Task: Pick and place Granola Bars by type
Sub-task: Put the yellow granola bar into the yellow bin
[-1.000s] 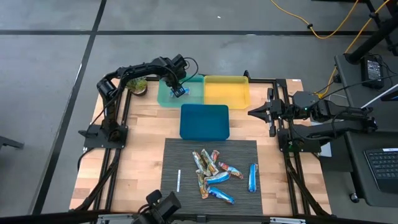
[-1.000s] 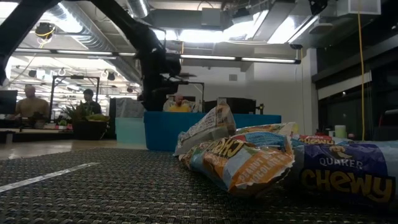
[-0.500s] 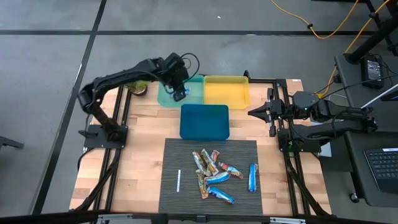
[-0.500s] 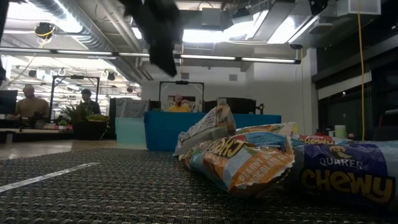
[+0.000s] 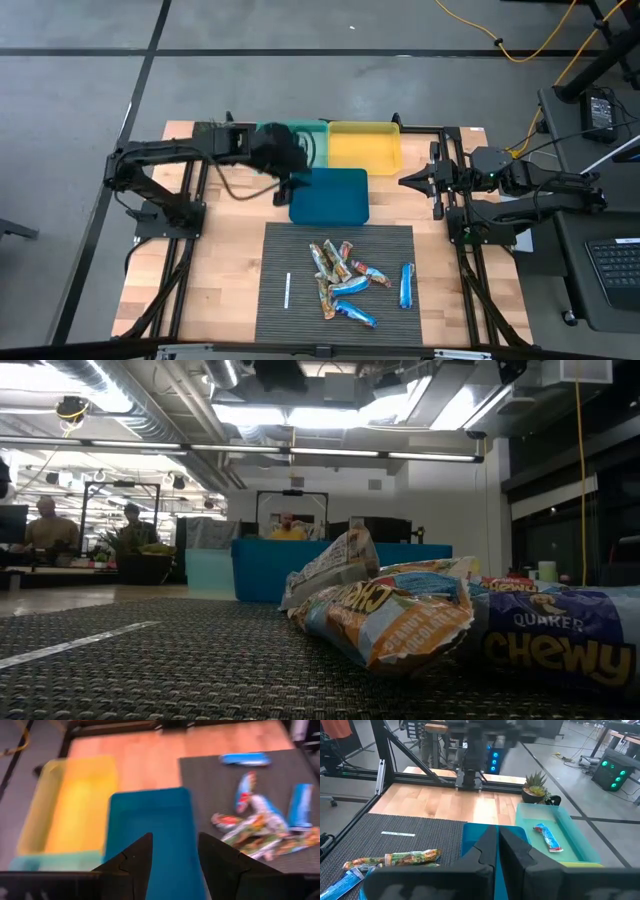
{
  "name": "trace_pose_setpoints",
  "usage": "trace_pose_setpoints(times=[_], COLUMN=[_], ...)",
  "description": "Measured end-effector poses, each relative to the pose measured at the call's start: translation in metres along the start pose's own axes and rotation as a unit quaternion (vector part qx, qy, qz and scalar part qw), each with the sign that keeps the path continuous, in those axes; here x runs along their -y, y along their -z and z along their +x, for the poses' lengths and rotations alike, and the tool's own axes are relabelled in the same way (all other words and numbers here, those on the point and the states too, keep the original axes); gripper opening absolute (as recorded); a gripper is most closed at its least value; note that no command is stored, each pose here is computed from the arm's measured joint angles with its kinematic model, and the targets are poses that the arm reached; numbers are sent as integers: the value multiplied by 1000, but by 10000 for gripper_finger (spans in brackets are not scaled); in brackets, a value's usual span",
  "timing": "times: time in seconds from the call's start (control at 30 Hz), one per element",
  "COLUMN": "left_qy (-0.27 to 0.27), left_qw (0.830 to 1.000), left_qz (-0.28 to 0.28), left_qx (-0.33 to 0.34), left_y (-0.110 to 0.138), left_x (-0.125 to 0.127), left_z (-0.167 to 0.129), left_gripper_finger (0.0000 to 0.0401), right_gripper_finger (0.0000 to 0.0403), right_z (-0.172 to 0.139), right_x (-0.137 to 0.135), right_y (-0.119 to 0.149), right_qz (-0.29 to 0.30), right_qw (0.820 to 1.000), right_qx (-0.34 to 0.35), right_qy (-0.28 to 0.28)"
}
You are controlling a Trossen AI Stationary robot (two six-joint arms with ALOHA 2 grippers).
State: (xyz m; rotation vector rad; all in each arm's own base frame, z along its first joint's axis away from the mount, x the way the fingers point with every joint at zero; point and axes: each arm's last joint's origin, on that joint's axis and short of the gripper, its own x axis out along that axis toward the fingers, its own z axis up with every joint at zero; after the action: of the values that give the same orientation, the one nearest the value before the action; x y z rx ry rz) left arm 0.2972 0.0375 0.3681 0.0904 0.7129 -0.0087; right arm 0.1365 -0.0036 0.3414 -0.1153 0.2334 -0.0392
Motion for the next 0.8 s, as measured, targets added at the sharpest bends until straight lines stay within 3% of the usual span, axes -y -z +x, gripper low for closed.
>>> trace_pose_setpoints(times=[0.13,0.47,0.8], left_qy=[20,39,64], left_qw=[999,989,990], left_qz=[17,-14,-29], left_qx=[31,139,123], left_y=[-10,-36,-32], left_x=[31,85,111], left_z=[5,16,13], left_gripper_finger=[148,145,145], right_gripper_finger=[21,21,21], right_z=[0,0,0], right_x=[0,0,0], right_y=[0,0,0], right_qz=[0,1,0], right_qw=[1000,1000,1000], right_qx=[0,1,1], right_qy=[0,0,0])
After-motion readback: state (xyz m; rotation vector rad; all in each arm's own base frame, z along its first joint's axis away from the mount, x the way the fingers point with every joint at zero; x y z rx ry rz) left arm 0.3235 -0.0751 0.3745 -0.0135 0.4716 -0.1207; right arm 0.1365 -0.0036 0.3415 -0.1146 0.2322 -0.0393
